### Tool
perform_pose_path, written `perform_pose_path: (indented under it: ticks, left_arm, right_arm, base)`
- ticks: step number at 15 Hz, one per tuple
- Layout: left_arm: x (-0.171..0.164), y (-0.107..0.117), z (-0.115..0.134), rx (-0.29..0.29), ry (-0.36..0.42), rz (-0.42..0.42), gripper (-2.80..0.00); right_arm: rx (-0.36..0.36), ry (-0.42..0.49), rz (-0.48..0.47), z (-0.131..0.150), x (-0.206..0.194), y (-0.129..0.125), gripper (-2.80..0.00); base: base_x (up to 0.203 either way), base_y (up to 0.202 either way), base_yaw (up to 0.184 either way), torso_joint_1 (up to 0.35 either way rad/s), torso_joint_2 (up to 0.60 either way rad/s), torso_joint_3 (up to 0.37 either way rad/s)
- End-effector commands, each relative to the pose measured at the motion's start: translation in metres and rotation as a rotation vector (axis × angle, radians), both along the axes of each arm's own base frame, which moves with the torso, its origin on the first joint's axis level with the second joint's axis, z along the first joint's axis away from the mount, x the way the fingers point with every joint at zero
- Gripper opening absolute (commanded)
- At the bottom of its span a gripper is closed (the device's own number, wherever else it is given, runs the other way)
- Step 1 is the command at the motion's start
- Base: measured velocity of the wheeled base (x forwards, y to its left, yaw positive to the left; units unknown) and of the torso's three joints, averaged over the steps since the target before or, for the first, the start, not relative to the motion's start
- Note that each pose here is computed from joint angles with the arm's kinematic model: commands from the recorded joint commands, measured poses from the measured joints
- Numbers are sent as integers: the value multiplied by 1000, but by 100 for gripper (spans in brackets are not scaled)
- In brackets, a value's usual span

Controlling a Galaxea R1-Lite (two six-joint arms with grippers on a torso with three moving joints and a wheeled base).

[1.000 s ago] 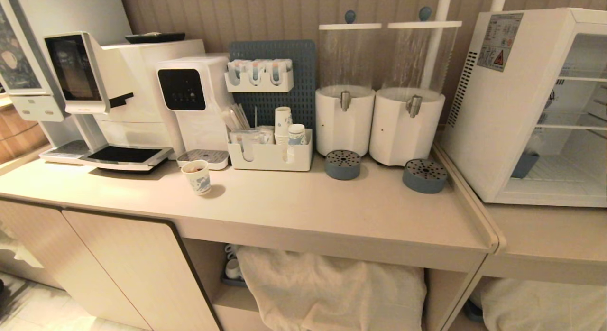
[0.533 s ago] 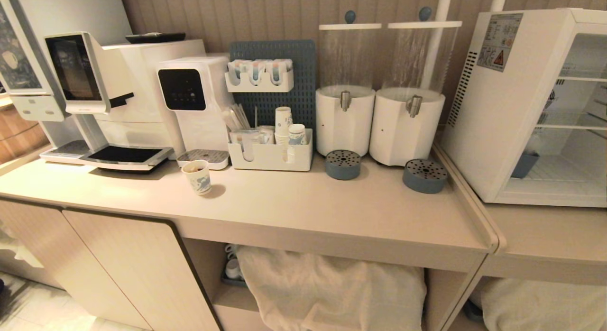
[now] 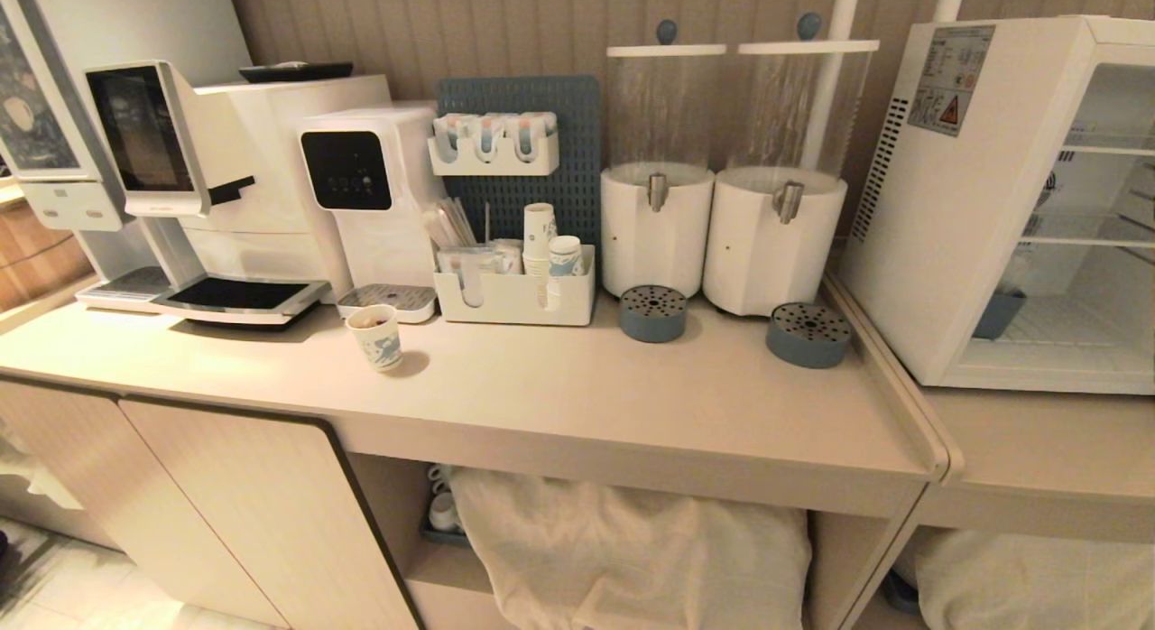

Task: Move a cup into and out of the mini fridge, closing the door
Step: Put the paper cup in the freezer

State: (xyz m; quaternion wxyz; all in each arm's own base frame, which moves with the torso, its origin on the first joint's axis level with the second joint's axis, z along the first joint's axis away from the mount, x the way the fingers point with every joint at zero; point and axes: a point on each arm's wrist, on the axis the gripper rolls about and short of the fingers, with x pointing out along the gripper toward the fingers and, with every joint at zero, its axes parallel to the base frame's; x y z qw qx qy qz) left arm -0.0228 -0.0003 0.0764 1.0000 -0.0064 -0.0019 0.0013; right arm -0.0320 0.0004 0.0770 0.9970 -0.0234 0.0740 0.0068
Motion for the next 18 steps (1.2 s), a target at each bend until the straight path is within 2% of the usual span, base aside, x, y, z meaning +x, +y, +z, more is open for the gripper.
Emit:
perform_pose_path:
  ticks: [1, 6, 18]
  left_arm:
    - [0, 0, 0, 4, -1, -1, -280]
    - [0, 0, 0, 10, 1, -1, -280]
    - [0, 0, 0, 5, 2, -1, -280]
  right_arm:
    - [8, 17, -1, 0, -1, 0, -280]
    - [8, 17, -1, 0, -1, 0, -280]
    - [10, 17, -1, 0, -1, 0, -280]
  base:
    - [0, 0, 0, 0, 0, 0]
    - [0, -44, 2, 1, 1, 0]
    - [0, -195, -10, 2, 5, 2]
